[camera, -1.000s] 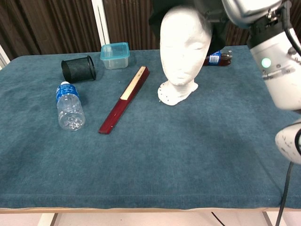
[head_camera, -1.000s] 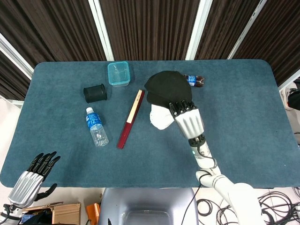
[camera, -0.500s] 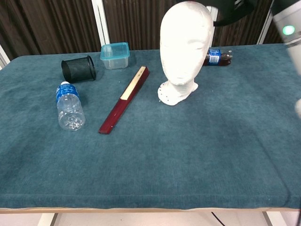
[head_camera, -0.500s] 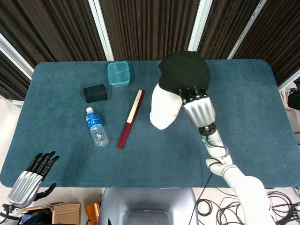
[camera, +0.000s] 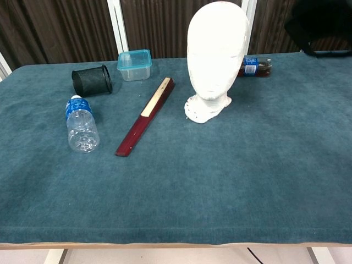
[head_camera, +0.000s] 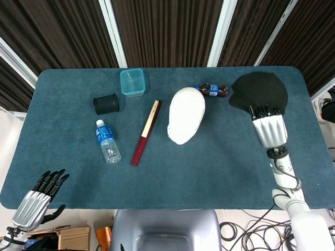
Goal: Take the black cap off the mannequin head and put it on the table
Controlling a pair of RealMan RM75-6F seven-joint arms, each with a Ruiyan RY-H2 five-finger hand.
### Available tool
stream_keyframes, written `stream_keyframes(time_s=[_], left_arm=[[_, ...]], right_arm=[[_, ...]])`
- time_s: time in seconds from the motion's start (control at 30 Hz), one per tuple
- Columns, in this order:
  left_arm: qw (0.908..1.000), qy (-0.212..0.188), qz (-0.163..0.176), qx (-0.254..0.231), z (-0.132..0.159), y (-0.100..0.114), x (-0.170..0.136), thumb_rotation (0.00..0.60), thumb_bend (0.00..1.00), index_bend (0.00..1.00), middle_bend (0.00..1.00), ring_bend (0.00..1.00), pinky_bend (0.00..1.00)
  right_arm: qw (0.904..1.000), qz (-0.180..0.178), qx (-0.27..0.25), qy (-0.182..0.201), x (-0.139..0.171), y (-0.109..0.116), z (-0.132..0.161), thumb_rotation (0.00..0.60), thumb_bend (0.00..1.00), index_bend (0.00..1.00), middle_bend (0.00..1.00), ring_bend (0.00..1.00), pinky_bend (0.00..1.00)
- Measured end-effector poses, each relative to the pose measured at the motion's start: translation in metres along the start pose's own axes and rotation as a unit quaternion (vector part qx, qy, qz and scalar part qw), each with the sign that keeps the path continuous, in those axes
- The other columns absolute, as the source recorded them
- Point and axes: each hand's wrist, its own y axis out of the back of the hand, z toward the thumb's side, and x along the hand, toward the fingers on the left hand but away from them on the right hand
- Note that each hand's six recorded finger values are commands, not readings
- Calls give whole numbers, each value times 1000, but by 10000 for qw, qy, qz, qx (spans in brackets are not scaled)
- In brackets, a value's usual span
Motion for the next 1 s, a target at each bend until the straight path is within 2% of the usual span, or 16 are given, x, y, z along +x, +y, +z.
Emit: stream_keyframes(time_s=[0.2, 0.43, 0.5, 0.6, 0.67, 0.77, 0.87, 1.0], left_arm=[[10000, 50, 31, -33, -3, 2, -1, 600, 312, 0, 19, 61, 72], [9999, 59, 80, -56, -6, 6, -3, 600, 313, 0, 19, 61, 72], [9999, 54, 78, -58, -6, 6, -4, 600, 312, 0, 19, 61, 72], [9999, 44, 83, -57, -5, 6, -4, 600, 312, 0, 19, 61, 71], [9999, 41, 87, -56, -5, 6, -4, 600, 311, 0, 19, 61, 72], [9999, 35, 79, -57, -5, 6, -3, 600, 311, 0, 19, 61, 72], [9999, 38, 80, -57, -5, 6, -3, 600, 312, 0, 19, 61, 72], [9999, 34, 92, -60, -5, 7, -3, 600, 312, 0, 19, 61, 72]], right_arm=[[9982, 482, -323, 176, 29, -15, 28, 600, 432, 1000, 842, 717, 970], [9936, 632, -819, 452, 54, -13, 58, 600, 408, 993, 841, 701, 958], [9918, 606, -981, 543, 60, -10, 65, 600, 405, 934, 815, 678, 939], [9892, 563, -1172, 679, 69, -5, 73, 600, 404, 725, 725, 628, 901], [9866, 610, -1295, 778, 80, -2, 78, 600, 391, 531, 641, 583, 865], [9817, 791, -1497, 867, 99, -1, 84, 600, 301, 296, 522, 508, 818], [9750, 1067, -1721, 913, 120, -2, 89, 600, 165, 126, 443, 438, 777], [9643, 1497, -1974, 939, 141, -8, 93, 600, 86, 26, 371, 367, 712]])
